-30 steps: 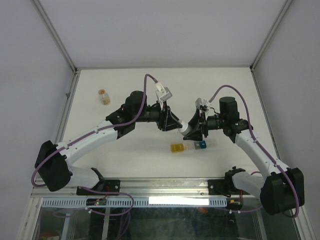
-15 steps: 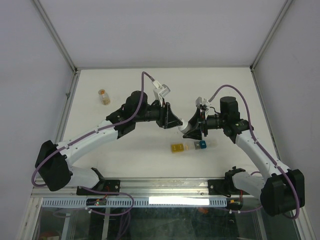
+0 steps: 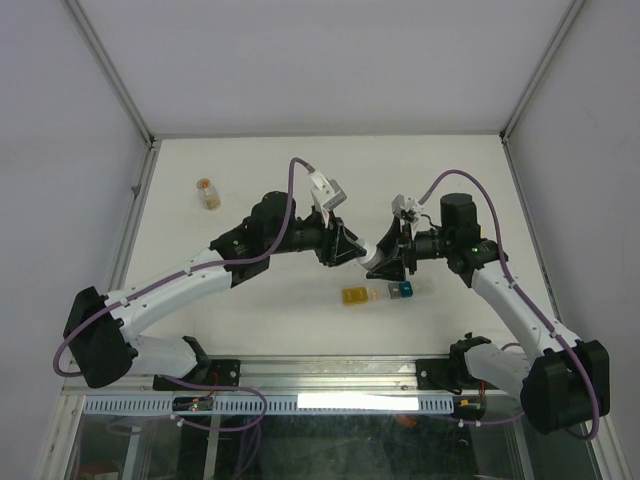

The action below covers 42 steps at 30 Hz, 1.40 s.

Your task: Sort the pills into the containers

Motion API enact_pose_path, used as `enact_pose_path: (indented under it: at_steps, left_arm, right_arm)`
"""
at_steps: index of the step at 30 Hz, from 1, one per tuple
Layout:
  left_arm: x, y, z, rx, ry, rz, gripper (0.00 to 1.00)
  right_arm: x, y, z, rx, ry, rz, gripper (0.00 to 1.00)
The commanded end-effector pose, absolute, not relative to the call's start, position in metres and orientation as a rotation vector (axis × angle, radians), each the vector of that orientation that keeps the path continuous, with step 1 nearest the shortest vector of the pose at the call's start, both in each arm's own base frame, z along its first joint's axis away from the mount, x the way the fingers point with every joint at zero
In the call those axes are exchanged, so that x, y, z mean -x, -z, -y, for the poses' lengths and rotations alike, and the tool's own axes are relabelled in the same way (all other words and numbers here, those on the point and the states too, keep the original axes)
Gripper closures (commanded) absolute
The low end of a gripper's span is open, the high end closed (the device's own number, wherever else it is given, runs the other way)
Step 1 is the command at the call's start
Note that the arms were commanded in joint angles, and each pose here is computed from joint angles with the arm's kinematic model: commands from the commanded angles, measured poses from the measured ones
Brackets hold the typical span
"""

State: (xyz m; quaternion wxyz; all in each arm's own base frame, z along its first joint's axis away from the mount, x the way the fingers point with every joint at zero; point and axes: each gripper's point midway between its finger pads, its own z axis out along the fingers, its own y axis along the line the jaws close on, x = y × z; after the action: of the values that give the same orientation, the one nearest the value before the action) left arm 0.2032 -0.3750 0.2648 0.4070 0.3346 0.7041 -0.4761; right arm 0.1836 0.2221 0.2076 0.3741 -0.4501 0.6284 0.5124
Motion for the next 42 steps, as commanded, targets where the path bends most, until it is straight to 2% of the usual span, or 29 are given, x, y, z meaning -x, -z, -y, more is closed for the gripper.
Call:
enact_pose_path:
  at_steps: [1, 6, 15, 20, 25, 30, 34, 40, 42]
  left_arm:
    - [-0.161, -0.247, 0.371, -1.185, 1.163, -1.605, 0.84]
    - [-0.146, -0.251, 0.383, -1.292, 1.287, -1.547, 0.83]
    - [-0.130, -0.234, 0.382, -1.546, 1.276, -1.309, 0.80]
    - [-0.145, -0.248, 0.377, -1.529, 1.216, -1.214, 0.60]
    - [-0.158, -0.269, 0.374, -1.388, 1.171, -1.197, 0.26]
    - [-0.164, -0.294, 0.359, -1.208, 1.120, -1.147, 0.02]
    - [-0.170, -0.320, 0.340, -0.987, 1.117, -1.170, 0.01]
    - [-0.172, -0.344, 0.313, -0.480, 1.383, -1.395, 0.01]
    - [-0.176, -0.348, 0.312, -0.362, 1.434, -1.501, 0.06]
  right_arm:
    - [-0.189, -0.248, -0.228, 1.222, -1.266, -1.396, 1.00]
    - [-0.185, -0.248, -0.228, 1.238, -1.281, -1.375, 1.00]
    - [-0.180, -0.248, -0.227, 1.264, -1.287, -1.341, 1.00]
    - [-0.179, -0.248, -0.227, 1.272, -1.284, -1.332, 1.00]
    - [-0.178, -0.248, -0.227, 1.276, -1.290, -1.330, 1.00]
    - [-0.177, -0.248, -0.227, 1.278, -1.290, -1.328, 1.00]
    - [-0.177, -0.247, -0.227, 1.280, -1.288, -1.329, 1.00]
    - [-0.179, -0.245, -0.226, 1.280, -1.286, -1.335, 1.00]
    - [-0.179, -0.244, -0.227, 1.280, -1.292, -1.339, 1.00]
